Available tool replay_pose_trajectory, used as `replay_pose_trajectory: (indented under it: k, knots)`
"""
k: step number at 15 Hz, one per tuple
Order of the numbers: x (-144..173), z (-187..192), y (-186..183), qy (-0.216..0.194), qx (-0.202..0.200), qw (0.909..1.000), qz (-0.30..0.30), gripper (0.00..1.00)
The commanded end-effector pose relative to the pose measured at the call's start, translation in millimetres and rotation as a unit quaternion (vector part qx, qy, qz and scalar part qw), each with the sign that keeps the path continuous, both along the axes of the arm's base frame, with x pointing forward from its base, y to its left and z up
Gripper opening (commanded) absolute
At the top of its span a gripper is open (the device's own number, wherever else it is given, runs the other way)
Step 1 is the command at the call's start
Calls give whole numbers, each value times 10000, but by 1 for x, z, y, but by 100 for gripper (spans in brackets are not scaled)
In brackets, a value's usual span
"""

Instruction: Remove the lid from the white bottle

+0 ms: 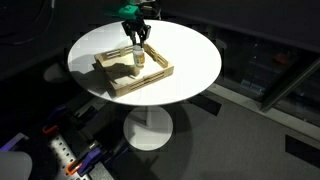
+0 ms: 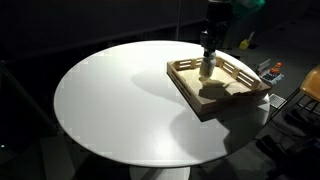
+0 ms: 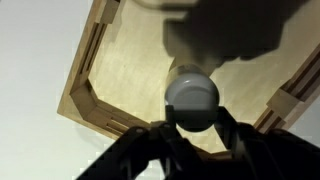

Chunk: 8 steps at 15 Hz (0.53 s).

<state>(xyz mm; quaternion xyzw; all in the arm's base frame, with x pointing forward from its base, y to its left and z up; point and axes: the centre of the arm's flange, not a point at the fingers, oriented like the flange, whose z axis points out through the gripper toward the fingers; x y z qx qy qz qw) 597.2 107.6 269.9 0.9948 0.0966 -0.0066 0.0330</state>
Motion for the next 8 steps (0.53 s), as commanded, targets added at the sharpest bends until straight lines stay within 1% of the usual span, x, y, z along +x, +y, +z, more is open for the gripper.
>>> replay_pose_trajectory:
  k: [1, 8]
  knots:
    - [3, 2, -3, 7, -56, 9998, 168, 19]
    - [6, -16, -10, 145, 89, 9992, 372, 19]
